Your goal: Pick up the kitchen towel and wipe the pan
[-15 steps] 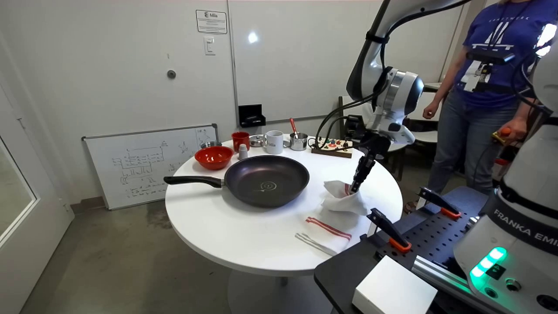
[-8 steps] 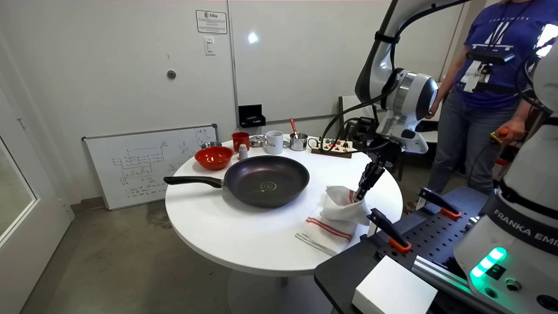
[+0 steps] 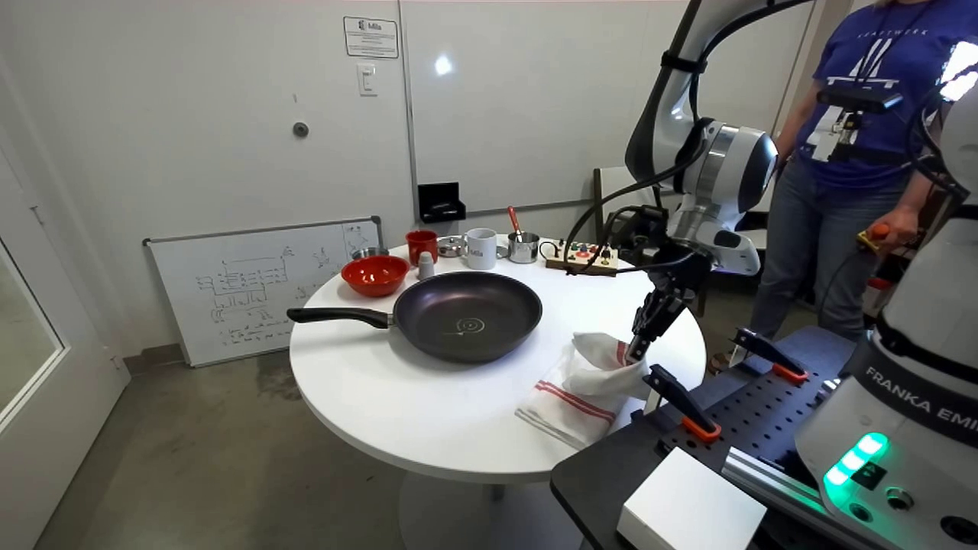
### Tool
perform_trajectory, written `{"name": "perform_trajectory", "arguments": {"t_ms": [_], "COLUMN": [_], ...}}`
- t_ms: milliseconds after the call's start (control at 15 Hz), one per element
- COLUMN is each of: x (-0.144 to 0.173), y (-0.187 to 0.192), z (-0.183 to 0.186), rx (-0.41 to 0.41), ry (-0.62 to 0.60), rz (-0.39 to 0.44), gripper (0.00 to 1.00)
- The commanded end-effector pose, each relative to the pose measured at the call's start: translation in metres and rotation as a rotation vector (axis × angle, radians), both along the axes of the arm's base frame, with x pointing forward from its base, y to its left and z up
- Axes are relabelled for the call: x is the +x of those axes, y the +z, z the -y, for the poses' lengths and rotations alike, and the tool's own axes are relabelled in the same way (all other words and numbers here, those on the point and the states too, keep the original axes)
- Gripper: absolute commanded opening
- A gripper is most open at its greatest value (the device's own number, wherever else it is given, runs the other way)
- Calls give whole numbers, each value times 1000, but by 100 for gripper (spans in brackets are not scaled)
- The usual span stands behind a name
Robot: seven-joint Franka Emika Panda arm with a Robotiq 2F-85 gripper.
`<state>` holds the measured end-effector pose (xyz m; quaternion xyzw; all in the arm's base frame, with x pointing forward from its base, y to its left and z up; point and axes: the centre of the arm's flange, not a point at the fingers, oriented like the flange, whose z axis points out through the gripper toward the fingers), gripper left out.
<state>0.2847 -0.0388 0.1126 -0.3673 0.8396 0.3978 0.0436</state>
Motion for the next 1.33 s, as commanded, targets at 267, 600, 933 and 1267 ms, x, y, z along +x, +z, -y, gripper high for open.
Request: {"name": "perform_trajectory", "arguments": {"t_ms": [267, 600, 933, 1267], "x": [1, 1, 1, 4], "y": [1, 1, 1, 1], "z": [0, 0, 0, 1], "rx": [1, 1, 1, 3], "ry": [0, 0, 0, -20], "rz": [3, 3, 3, 0], "gripper": [3, 3, 3, 2]}}
